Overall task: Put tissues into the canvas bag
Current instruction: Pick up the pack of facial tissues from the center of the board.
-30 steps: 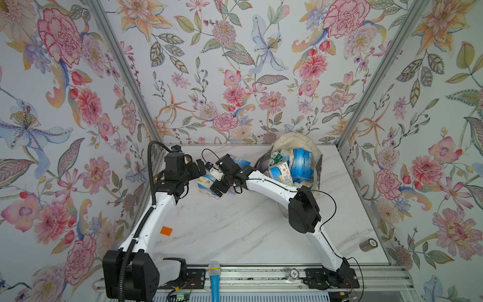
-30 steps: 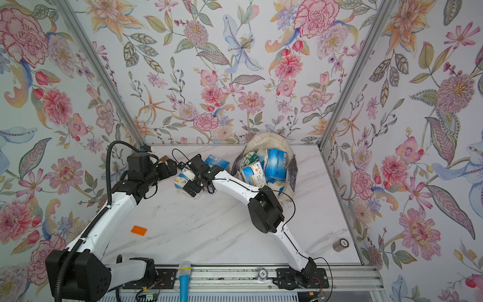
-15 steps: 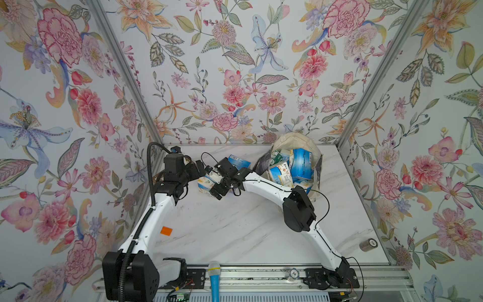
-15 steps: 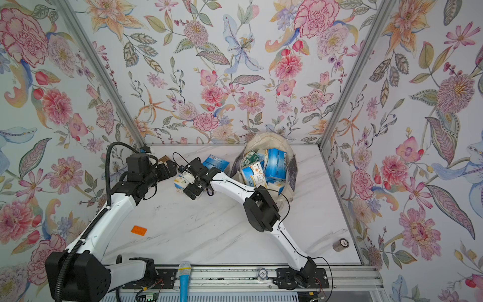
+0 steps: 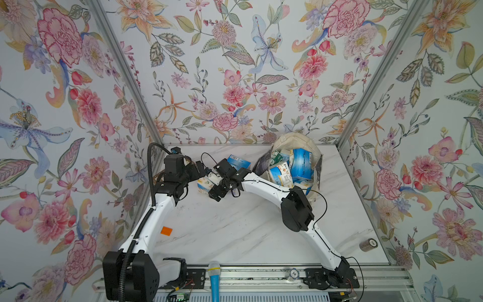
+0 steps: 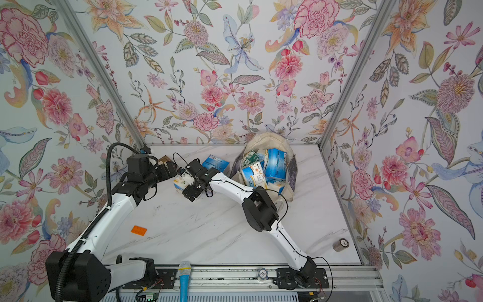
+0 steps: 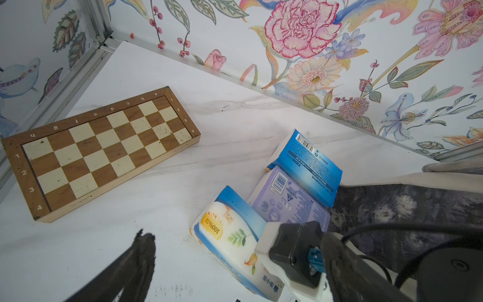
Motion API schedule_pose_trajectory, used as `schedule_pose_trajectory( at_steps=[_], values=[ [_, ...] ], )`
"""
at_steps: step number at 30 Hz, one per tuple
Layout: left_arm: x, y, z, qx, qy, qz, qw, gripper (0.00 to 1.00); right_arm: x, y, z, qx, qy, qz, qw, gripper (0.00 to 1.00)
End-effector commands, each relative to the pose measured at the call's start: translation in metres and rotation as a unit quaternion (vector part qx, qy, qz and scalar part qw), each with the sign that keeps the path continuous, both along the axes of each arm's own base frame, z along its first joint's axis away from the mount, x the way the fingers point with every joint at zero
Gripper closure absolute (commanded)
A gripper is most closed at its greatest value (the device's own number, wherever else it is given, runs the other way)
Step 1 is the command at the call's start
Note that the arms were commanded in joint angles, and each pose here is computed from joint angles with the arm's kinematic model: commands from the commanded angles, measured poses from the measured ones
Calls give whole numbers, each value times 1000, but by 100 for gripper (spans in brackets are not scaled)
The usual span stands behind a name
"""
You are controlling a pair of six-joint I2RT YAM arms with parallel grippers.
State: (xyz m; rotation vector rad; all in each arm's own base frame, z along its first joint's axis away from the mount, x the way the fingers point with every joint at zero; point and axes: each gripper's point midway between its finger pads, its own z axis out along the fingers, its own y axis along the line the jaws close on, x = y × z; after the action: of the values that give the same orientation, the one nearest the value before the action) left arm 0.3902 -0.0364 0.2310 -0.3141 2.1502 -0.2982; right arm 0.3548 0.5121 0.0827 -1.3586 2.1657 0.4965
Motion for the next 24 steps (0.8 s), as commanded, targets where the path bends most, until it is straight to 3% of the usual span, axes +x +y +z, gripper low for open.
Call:
schedule_pose_trajectory(
  at_steps=[1,6,16,20,24],
  values=[
    [-2,1,7,-10,-13,-1,1000,1,-10,1,-13,-12,24,0,1000,7],
    [-2,1,6,-10,-13,-2,1000,1,-11,1,-14,-14,28,-5,999,14],
    [-1,-1,9,-14,-17,-6,1000,1,-13,4,5,1,23,-8,1000,41],
    [-1,-2,12,-15,-20,-10,1000,1,-16,6,36,30,23,-10,999,43],
    [-1,-4,21,-16,-34,-16,999,1,-20,4,92,83,23,-12,996,45]
  ],
)
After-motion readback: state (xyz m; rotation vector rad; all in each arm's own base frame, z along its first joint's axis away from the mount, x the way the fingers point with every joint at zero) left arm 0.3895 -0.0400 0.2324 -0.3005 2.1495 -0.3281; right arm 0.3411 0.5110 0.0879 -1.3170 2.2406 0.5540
